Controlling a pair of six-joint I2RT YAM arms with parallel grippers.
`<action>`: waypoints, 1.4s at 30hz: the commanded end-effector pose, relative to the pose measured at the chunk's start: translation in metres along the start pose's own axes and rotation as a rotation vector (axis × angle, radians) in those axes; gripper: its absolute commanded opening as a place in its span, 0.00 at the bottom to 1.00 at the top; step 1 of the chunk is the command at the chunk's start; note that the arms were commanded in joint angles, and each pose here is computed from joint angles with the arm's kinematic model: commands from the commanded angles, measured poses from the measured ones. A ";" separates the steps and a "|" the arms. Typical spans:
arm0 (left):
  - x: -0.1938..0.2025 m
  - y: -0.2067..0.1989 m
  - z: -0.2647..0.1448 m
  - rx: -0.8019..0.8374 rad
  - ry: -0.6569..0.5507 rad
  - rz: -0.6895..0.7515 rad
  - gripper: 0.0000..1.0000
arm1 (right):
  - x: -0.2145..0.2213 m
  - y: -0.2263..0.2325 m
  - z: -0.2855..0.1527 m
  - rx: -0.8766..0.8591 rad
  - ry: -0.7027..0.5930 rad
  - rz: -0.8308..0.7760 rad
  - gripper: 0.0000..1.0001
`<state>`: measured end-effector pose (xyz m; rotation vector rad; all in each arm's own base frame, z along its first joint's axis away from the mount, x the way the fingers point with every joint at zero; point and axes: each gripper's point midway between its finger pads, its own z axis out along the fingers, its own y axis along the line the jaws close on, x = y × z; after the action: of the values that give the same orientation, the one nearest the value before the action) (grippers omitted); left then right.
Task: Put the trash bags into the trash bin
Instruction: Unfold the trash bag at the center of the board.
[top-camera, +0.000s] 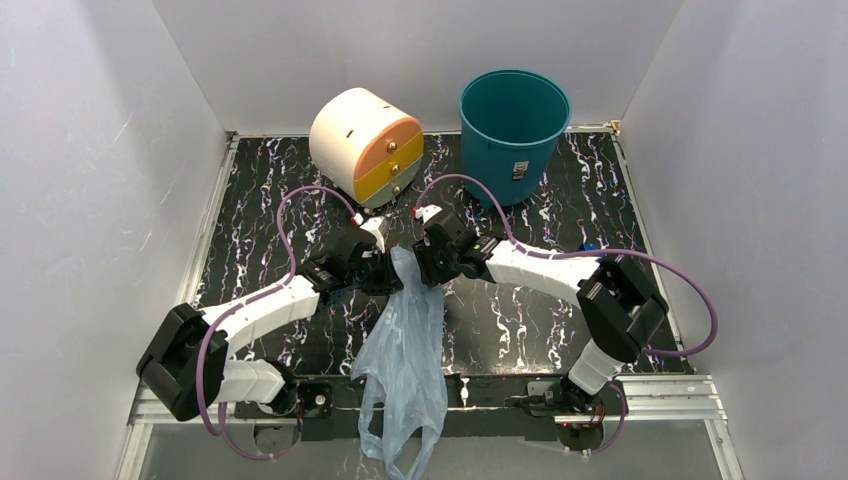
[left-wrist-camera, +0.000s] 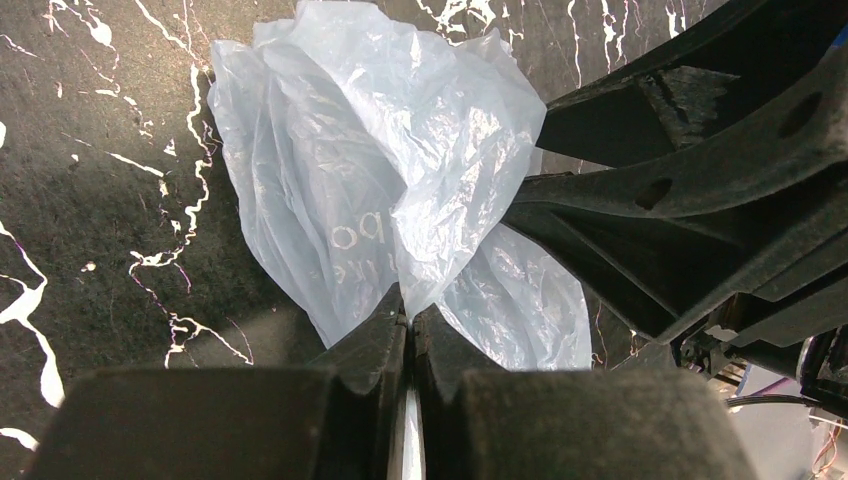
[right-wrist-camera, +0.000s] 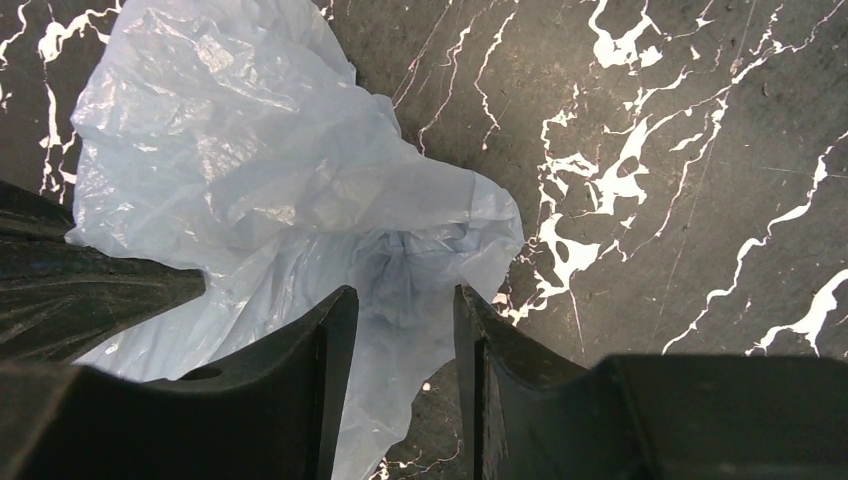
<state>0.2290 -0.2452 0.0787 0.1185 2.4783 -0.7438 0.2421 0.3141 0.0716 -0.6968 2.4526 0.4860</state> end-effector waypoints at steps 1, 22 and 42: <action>-0.010 -0.008 -0.007 0.018 -0.026 0.017 0.04 | -0.027 0.016 -0.012 -0.064 -0.077 -0.005 0.50; -0.006 -0.009 -0.007 0.028 -0.018 0.014 0.06 | -0.010 -0.005 0.021 0.045 -0.047 0.056 0.50; -0.007 0.006 -0.015 -0.044 -0.044 0.027 0.10 | -0.012 -0.019 -0.004 0.052 -0.100 0.177 0.00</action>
<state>0.2272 -0.2381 0.0757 0.1186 2.4932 -0.7001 0.2497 0.3025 0.0419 -0.5409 2.5127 0.4010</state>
